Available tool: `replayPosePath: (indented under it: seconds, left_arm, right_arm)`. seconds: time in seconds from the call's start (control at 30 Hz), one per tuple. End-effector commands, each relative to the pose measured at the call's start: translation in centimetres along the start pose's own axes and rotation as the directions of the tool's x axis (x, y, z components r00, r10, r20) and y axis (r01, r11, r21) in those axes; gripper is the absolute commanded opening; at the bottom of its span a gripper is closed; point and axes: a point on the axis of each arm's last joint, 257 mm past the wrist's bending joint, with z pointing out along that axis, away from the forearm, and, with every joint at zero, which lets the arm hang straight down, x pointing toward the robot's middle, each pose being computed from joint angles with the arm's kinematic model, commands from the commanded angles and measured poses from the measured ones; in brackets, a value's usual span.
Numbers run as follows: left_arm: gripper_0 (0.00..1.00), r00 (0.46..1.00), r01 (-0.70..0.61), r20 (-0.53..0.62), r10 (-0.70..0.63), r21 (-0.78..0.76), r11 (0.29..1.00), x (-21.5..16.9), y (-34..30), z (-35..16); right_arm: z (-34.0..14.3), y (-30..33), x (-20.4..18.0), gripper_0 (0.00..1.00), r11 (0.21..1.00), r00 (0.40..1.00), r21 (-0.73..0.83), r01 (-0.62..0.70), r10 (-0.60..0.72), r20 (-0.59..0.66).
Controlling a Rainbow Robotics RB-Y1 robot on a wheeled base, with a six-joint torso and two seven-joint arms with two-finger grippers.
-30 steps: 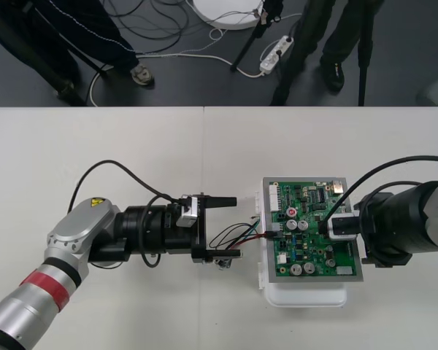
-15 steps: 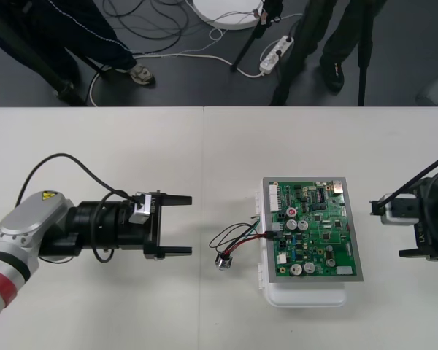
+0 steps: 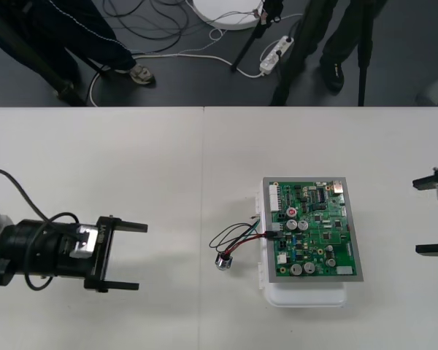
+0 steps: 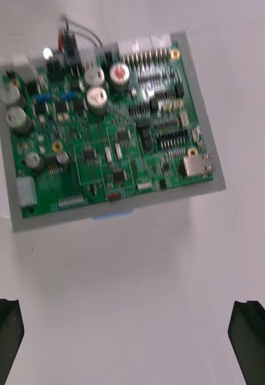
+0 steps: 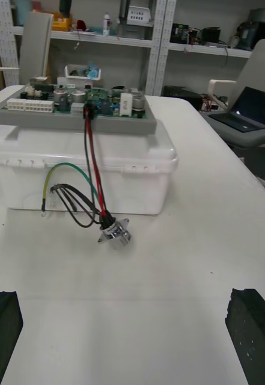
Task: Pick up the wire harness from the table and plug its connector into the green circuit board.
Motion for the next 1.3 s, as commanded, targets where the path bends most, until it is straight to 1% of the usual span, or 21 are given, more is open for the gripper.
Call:
replayPosePath:
  seconds: [0.03, 0.13, 0.33, 0.43, 0.73, 0.8, 0.97, 1.07, 1.17, 1.3]
  left_arm:
    - [1.0, 0.997, 0.071, -0.041, -0.068, 0.076, 0.995, -2.2, -3.2, -4.2]
    - [1.0, 0.995, 0.081, -0.064, -0.075, 0.093, 0.992, -3.6, -3.9, -5.6]
    - [1.0, 0.991, 0.1, -0.1, -0.09, 0.102, 0.99, -5.9, -4.8, -8.0]
    - [1.0, 0.989, 0.091, -0.124, -0.08, 0.093, 0.991, -7.2, -4.7, -8.9]
    - [1.0, 0.974, 0.095, -0.214, -0.077, 0.076, 0.993, -11.5, -4.6, -11.1]
    - [1.0, 0.97, 0.115, -0.225, -0.096, 0.073, 0.991, -12.4, -4.4, -11.5]
    - [1.0, 0.962, 0.172, -0.227, -0.151, 0.072, 0.983, -13.8, -4.1, -11.9]
    - [1.0, 0.963, 0.153, -0.232, -0.134, 0.066, 0.986, -14.5, -3.1, -12.1]
    - [1.0, 0.966, 0.123, -0.237, -0.104, 0.067, 0.99, -15.3, -2.0, -12.1]
    - [1.0, 0.968, 0.116, -0.232, -0.098, 0.064, 0.991, -15.9, -0.6, -12.1]
  right_arm:
    - [-1.8, 0.3, -1.7, 1.0, 1.0, 0.994, -0.026, -0.018, 0.02, 0.111]
    - [-2.6, -0.2, -2.3, 1.0, 0.999, 0.985, -0.022, 0.024, -0.02, 0.169]
    - [-4.8, -1.7, -1.2, 1.0, 0.997, 0.964, -0.006, 0.079, -0.074, 0.254]
    - [-5.9, -2.3, -0.2, 1.0, 0.991, 0.959, 0.0, 0.137, -0.133, 0.251]
    - [-7.5, -2.6, 0.7, 1.0, 0.977, 0.932, 0.004, 0.211, -0.203, 0.302]
    - [-7.5, -2.3, 0.1, 1.0, 0.976, 0.918, -0.004, 0.219, -0.205, 0.338]
    - [-7.8, -1.3, -1.0, 1.0, 0.973, 0.905, -0.038, 0.227, -0.196, 0.377]
    - [-7.9, -0.5, -1.5, 1.0, 0.973, 0.904, -0.071, 0.222, -0.177, 0.39]
    - [-7.9, 0.3, -1.6, 1.0, 0.975, 0.915, -0.123, 0.184, -0.124, 0.385]
    - [-8.2, 0.1, -1.2, 1.0, 0.977, 0.925, -0.127, 0.171, -0.114, 0.362]
